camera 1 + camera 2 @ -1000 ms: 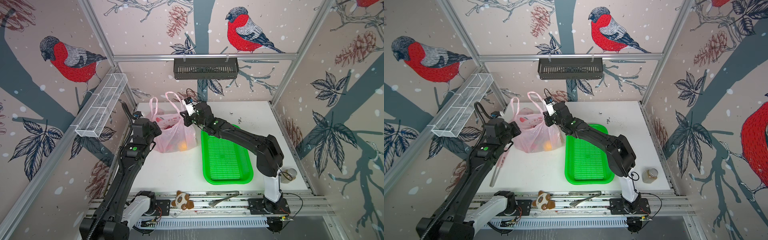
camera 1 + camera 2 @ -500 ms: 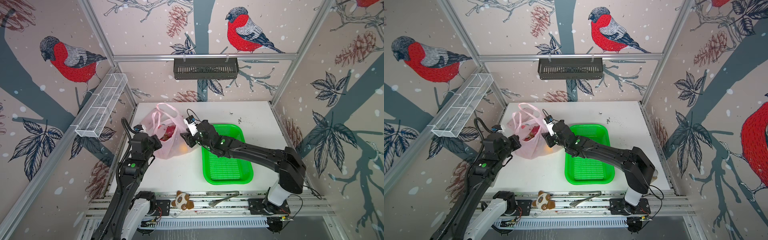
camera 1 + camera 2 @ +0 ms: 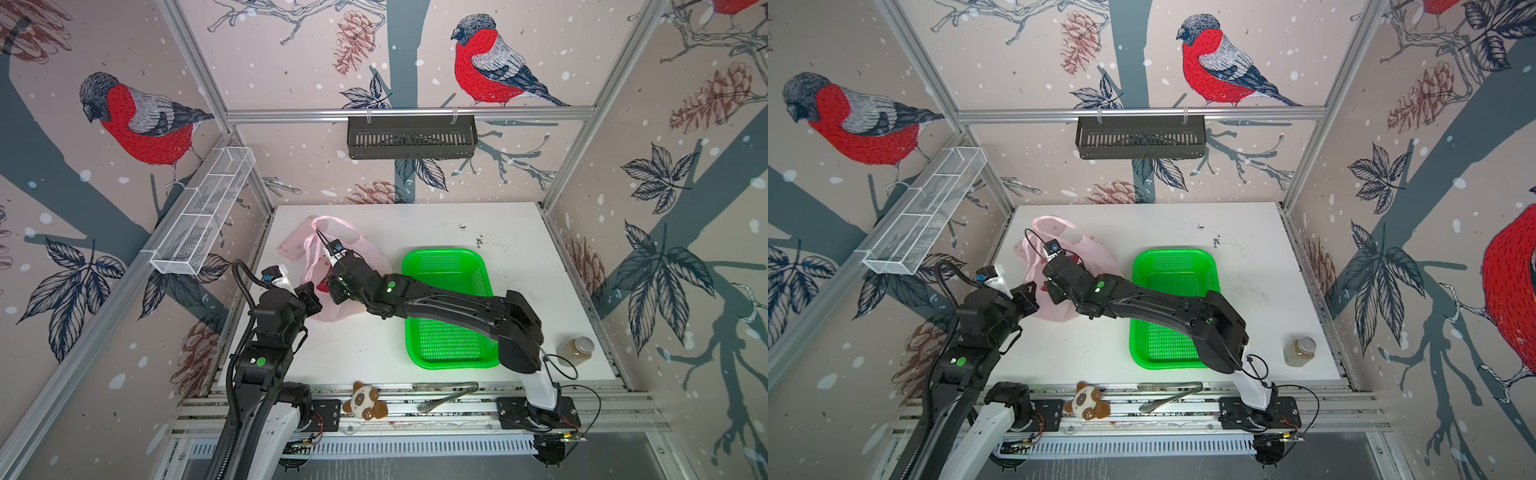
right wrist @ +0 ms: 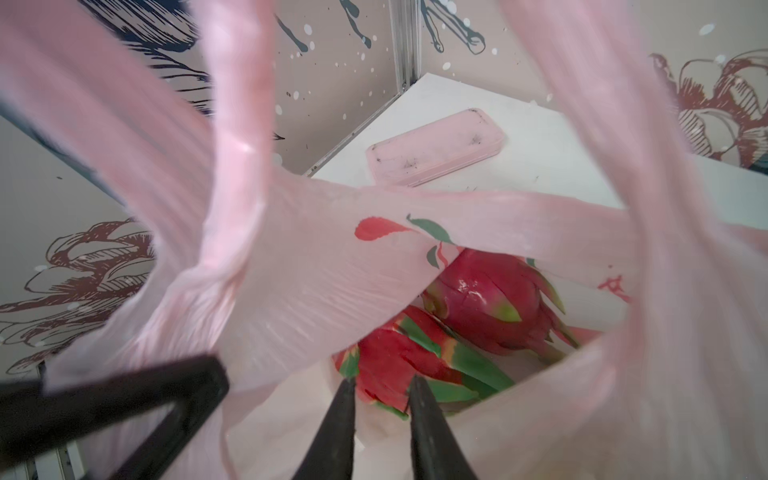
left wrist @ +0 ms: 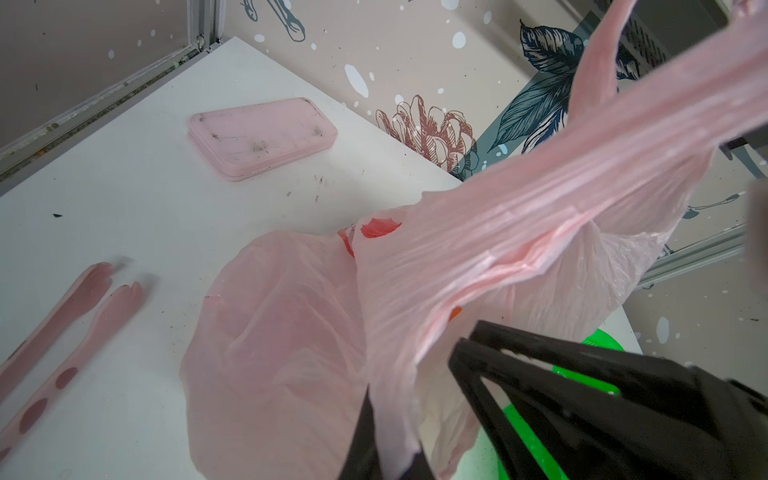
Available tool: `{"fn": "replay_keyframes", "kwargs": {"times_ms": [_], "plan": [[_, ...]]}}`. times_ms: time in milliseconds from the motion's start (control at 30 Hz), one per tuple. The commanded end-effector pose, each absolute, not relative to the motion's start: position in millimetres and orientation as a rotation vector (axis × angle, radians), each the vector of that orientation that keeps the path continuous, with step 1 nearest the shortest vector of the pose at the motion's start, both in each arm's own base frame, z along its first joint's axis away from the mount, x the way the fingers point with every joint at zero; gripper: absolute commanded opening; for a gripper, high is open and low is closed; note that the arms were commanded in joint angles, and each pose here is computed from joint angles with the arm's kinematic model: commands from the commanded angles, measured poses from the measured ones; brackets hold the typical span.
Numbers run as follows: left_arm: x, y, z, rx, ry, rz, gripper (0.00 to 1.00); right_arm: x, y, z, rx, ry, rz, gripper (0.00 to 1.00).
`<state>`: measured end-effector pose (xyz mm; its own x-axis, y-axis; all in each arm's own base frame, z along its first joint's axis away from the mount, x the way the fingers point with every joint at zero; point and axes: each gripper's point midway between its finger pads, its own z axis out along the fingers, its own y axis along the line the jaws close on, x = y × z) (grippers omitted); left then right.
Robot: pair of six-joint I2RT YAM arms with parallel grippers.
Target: Untie the knot of the plastic bag and take out the fruit
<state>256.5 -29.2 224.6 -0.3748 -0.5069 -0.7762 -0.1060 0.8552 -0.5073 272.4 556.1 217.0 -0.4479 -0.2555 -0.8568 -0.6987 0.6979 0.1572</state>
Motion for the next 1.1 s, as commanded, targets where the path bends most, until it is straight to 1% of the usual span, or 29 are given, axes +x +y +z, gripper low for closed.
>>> {"fn": "replay_keyframes", "kwargs": {"times_ms": [0,100,200,500,800,933,1067], "plan": [[252.8,-25.3,225.9,-0.460,1.900,-0.443,0.00,278.5,557.1,199.3,-0.742,2.086,0.537,0.25],[248.9,-21.5,226.8,-0.482,1.870,-0.440,0.00,282.2,559.6,191.0,-0.750,2.113,0.490,0.25],[246.6,-16.1,225.7,-0.516,1.851,-0.426,0.00,282.7,549.3,184.6,-0.737,2.168,0.426,0.25],[245.2,-21.4,203.8,-0.580,1.874,-0.500,0.00,253.1,507.7,156.8,-0.741,2.319,0.280,0.23],[239.0,-29.8,193.1,-0.589,1.858,-0.589,0.00,219.3,491.1,119.4,-0.724,2.440,0.323,0.20],[239.2,-34.9,185.7,-0.580,1.867,-0.621,0.00,202.4,484.4,103.8,-0.667,2.494,0.344,0.19],[239.6,-37.6,180.3,-0.572,1.875,-0.636,0.00,186.4,472.6,98.8,-0.572,2.507,0.360,0.18]]}}
